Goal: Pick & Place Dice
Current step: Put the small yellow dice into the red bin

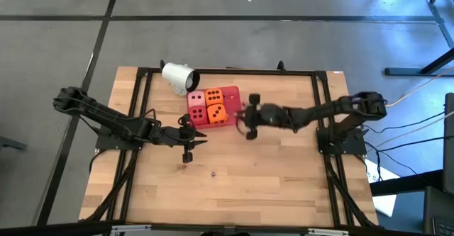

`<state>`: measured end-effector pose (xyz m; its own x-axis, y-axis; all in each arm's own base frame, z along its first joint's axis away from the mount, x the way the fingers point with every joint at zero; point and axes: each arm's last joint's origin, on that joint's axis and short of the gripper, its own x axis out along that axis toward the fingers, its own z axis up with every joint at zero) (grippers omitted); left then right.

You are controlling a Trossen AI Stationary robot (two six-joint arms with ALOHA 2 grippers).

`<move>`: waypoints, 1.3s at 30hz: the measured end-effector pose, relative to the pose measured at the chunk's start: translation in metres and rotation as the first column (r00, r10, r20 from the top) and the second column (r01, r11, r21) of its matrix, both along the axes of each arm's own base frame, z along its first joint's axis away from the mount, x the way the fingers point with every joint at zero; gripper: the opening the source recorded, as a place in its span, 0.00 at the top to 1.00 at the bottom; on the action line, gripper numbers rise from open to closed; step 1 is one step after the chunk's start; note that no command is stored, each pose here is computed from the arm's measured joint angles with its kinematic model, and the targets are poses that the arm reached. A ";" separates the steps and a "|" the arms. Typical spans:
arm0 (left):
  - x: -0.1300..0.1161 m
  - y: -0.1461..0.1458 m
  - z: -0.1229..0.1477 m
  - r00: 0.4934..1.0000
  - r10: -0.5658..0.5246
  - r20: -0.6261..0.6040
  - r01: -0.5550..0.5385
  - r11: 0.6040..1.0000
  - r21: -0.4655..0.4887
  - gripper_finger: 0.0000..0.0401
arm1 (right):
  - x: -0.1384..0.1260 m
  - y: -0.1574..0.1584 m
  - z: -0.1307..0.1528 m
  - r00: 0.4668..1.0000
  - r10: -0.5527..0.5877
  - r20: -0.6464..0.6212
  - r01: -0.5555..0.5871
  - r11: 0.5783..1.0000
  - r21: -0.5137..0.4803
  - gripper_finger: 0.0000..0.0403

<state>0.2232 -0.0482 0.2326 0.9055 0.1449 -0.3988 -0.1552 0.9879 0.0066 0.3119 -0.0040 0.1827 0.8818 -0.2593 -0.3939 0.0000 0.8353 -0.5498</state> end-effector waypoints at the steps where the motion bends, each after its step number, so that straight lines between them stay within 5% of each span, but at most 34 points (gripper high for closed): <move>1: 0.000 0.000 0.000 1.000 0.000 0.000 0.000 1.000 0.000 0.79 | 0.000 -0.012 0.000 1.000 -0.029 0.012 0.029 0.999 0.019 0.84; 6: 0.000 0.000 0.000 1.000 0.001 0.000 -0.001 1.000 0.000 0.79 | 0.000 -0.051 -0.011 0.999 0.039 -0.006 -0.037 0.986 0.162 0.84; 16: 0.000 0.000 0.000 1.000 0.002 -0.001 -0.002 1.000 0.000 0.79 | 0.023 -0.078 -0.013 0.998 0.061 -0.030 -0.053 0.978 0.202 0.82; 29: 0.000 0.000 -0.001 1.000 -0.007 -0.007 0.007 1.000 -0.005 0.79 | 0.042 -0.103 -0.029 0.984 -0.020 -0.179 0.064 0.969 0.240 0.82; 39: 0.000 0.000 -0.001 1.000 -0.008 -0.007 0.008 1.000 -0.006 0.79 | 0.042 -0.104 -0.030 0.979 -0.024 -0.201 0.076 0.963 0.259 0.72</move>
